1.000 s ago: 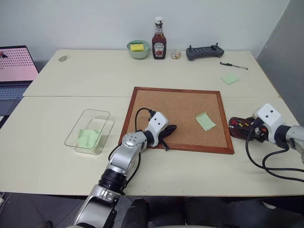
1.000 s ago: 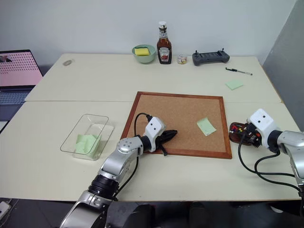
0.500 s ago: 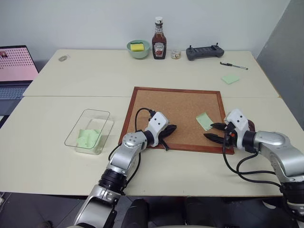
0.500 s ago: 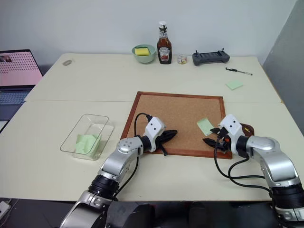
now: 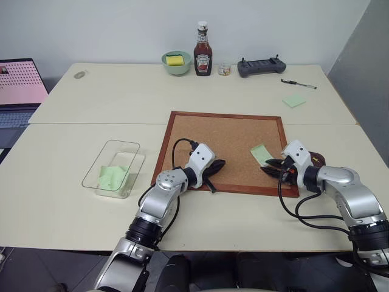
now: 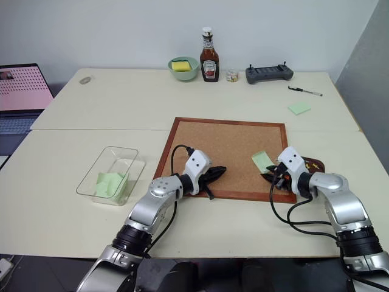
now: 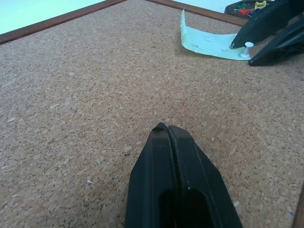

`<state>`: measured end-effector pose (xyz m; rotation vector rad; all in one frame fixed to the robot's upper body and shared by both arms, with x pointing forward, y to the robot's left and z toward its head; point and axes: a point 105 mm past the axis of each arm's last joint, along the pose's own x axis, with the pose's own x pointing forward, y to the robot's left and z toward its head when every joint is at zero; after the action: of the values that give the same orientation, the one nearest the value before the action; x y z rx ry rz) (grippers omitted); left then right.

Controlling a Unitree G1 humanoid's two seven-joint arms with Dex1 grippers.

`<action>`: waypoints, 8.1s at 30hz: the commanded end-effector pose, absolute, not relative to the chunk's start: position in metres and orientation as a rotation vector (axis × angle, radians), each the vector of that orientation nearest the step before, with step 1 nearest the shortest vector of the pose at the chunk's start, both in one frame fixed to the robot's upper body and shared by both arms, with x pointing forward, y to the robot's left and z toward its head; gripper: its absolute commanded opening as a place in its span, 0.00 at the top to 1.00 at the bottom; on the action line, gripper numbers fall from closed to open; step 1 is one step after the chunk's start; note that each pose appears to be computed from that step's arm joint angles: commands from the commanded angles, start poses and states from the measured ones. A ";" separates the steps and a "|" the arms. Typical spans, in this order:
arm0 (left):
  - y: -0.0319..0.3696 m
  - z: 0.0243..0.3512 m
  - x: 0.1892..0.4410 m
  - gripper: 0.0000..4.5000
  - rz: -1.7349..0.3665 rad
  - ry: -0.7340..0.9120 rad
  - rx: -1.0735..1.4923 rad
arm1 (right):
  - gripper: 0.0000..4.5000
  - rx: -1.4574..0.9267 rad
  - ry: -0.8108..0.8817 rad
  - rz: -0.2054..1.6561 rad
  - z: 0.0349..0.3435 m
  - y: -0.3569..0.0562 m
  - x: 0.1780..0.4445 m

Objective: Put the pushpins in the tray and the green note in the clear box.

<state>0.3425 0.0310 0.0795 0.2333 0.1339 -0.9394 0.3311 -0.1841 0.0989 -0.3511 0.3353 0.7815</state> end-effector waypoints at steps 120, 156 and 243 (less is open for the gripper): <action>-0.018 0.164 0.366 0.99 -0.879 0.313 -0.943 | 1.00 -0.211 -0.111 0.778 0.196 -0.121 0.339; -0.005 0.157 0.367 0.99 -0.838 0.275 -0.795 | 1.00 -0.262 -0.024 0.465 0.191 -0.212 0.333; 0.202 0.224 0.280 0.27 -0.181 -0.090 0.258 | 0.15 -0.254 -0.217 1.122 0.197 -0.067 0.337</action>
<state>0.2810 0.2185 0.2258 0.2464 -0.0599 -0.1309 0.3295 -0.0443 0.1888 -0.2786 -0.1757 1.2551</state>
